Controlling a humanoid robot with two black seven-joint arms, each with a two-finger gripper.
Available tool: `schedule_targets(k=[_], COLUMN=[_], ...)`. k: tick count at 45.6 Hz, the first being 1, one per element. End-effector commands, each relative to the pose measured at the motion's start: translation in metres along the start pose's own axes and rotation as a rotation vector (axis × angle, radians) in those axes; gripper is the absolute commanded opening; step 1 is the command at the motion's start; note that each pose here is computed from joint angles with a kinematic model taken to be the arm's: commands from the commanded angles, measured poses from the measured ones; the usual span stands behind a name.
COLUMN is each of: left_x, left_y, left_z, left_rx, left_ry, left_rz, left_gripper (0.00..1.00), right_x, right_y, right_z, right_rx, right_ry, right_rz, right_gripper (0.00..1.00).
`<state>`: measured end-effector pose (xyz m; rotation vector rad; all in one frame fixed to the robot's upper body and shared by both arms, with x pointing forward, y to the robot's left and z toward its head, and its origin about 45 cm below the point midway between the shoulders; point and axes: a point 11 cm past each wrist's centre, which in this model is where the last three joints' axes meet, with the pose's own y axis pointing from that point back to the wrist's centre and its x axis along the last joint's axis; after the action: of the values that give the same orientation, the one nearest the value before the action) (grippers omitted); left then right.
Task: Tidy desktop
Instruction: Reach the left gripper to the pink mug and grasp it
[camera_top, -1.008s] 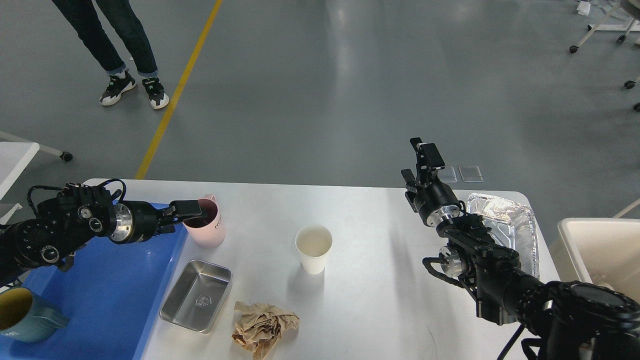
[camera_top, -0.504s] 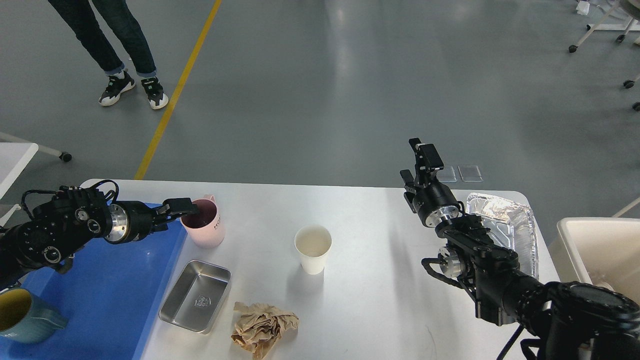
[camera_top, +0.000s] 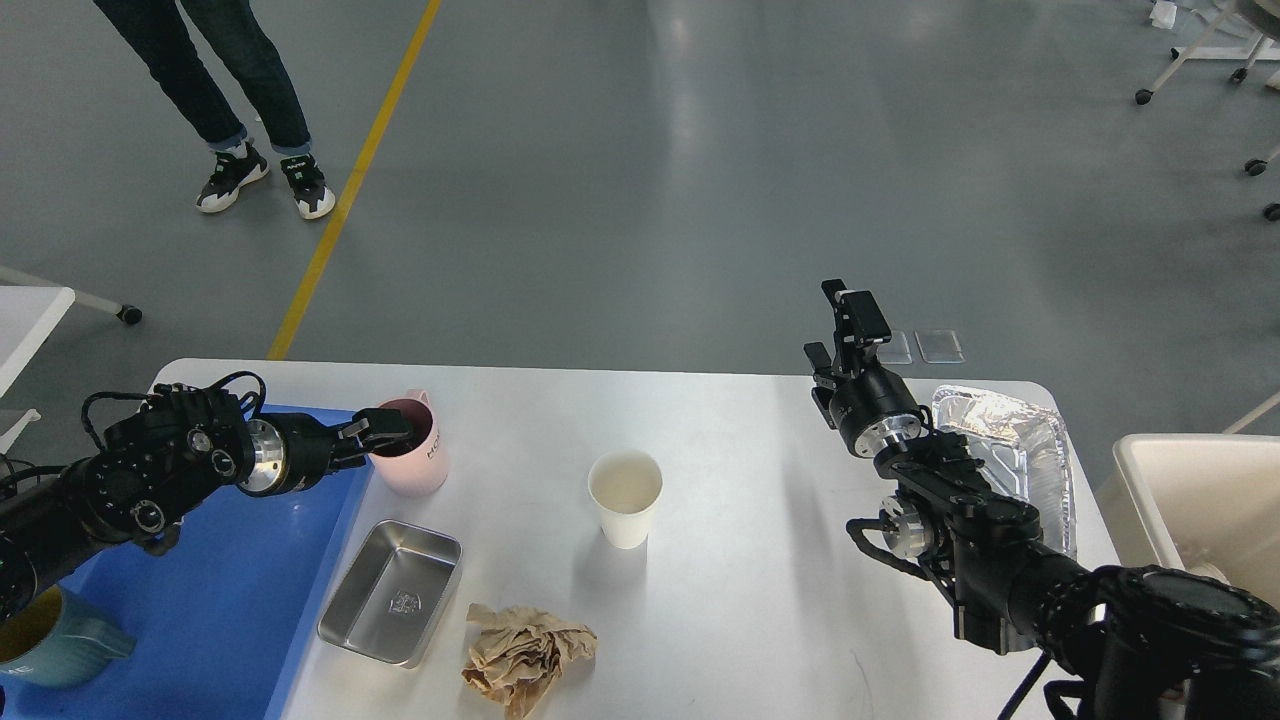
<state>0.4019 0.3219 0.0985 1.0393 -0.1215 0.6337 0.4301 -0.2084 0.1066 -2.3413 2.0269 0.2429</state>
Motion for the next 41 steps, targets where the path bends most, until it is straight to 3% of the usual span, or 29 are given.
schedule_targets(k=[1, 5, 25, 41], left_x=[-0.0026, -0.0043, -0.0075, -0.0074], left_y=[-0.0018, -0.0021, -0.002, -0.0007], left_z=[0.001, -0.0003, 0.0003, 0.0032], left_rx=[0.0, 0.006, 0.0, -0.002], left_ry=[-0.005, -0.011, -0.056, -0.07], left_rz=[-0.007, -0.015, -0.044, -0.062], left_gripper=[0.62, 0.54, 0.35, 0.29], right_x=[0.0003, 0.0003, 0.0003, 0.0005], right_y=[0.0005, 0.0005, 0.0005, 0.001], right_z=[0.0007, 0.0007, 0.0007, 0.0014], right_rx=[-0.001, -0.001, -0.001, -0.003], right_ry=[0.0, 0.0, 0.0, 0.0], right_rz=[0.001, 0.001, 0.001, 0.001], right_gripper=[1.0, 1.0, 1.0, 1.0])
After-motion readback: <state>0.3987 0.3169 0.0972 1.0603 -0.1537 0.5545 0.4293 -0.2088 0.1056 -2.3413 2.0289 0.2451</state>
